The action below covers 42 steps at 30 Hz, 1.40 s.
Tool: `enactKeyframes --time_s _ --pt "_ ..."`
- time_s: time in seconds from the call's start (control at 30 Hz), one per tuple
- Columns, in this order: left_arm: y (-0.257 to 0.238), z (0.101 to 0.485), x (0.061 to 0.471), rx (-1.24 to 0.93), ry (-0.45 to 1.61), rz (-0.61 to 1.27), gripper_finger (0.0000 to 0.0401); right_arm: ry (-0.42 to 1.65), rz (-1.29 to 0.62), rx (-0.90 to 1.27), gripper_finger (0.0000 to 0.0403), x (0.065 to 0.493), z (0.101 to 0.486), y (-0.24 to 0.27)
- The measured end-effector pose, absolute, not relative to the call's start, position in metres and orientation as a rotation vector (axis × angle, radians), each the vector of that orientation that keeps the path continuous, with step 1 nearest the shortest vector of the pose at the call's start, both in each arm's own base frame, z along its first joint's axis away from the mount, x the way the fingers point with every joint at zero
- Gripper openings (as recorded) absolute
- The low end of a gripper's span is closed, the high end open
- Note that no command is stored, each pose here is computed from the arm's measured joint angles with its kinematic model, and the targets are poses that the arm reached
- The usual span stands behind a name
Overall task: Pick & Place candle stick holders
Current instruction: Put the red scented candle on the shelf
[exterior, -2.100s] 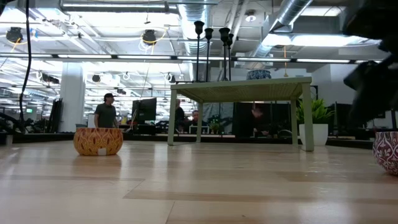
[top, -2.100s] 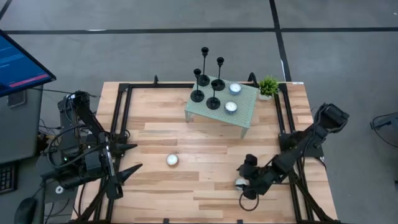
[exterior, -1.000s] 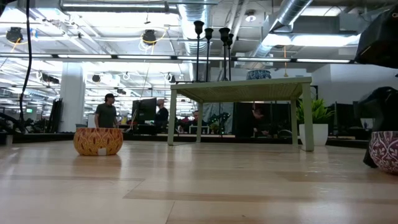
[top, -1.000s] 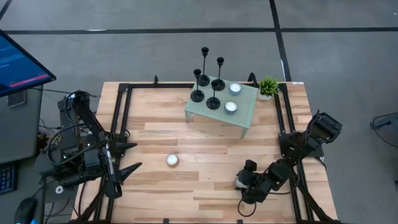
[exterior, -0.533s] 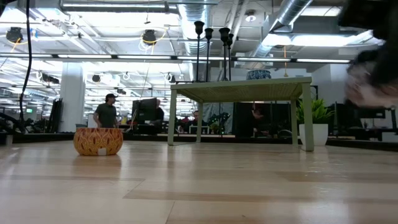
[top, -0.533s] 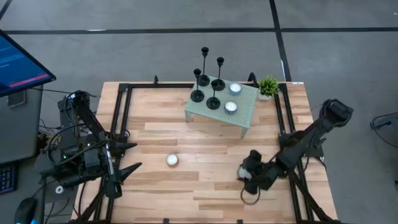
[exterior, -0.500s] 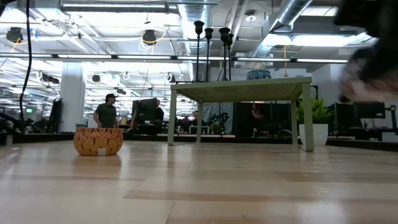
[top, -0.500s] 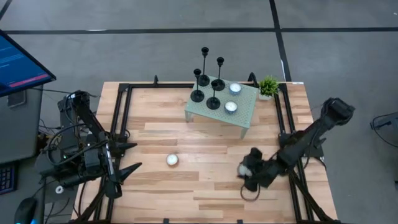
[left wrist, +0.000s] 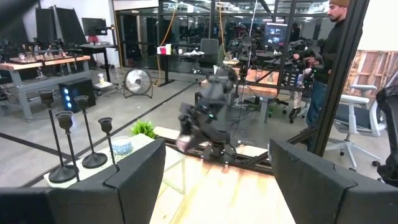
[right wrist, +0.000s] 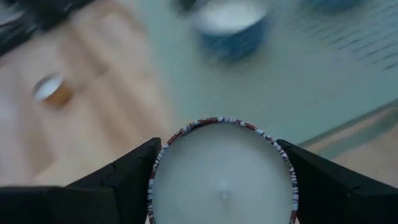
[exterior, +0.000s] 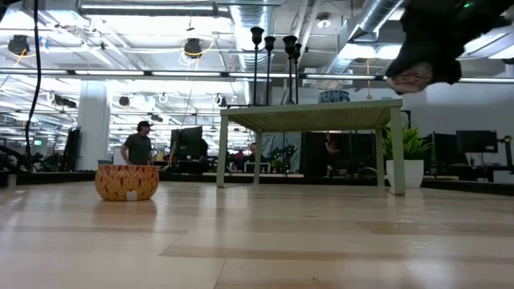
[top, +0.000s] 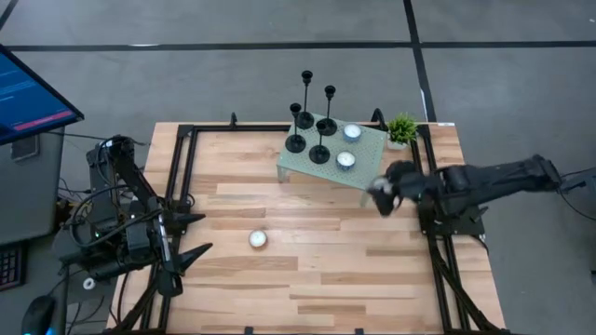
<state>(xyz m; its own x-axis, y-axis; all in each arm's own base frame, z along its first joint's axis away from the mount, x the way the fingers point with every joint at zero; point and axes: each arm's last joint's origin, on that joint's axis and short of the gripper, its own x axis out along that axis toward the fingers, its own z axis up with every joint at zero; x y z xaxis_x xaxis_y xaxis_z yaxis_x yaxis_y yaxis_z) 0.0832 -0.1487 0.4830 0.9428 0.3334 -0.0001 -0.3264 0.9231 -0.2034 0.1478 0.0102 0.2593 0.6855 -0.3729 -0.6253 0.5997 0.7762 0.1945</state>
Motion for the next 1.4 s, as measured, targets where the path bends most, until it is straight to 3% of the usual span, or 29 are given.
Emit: enactKeyframes --time_s 0.27,0.5,0.93,1.4 --pt "-0.149 0.483 0.083 -0.203 -0.035 0.339 0.0287 0.513 -0.800 0.293 0.0287 0.137 0.295 -0.043" --pt "-0.149 0.483 0.083 -0.202 -0.035 0.339 0.0287 0.587 -0.832 0.274 0.0287 0.145 0.309 -0.081" --pt "-0.149 0.483 0.083 -0.203 -0.035 0.339 0.0287 0.803 -0.765 0.281 0.0287 0.172 0.287 -0.127" --pt "-0.149 0.483 0.083 -0.203 -0.035 0.339 0.0287 0.812 -0.751 0.291 0.0305 0.184 0.275 -0.146"
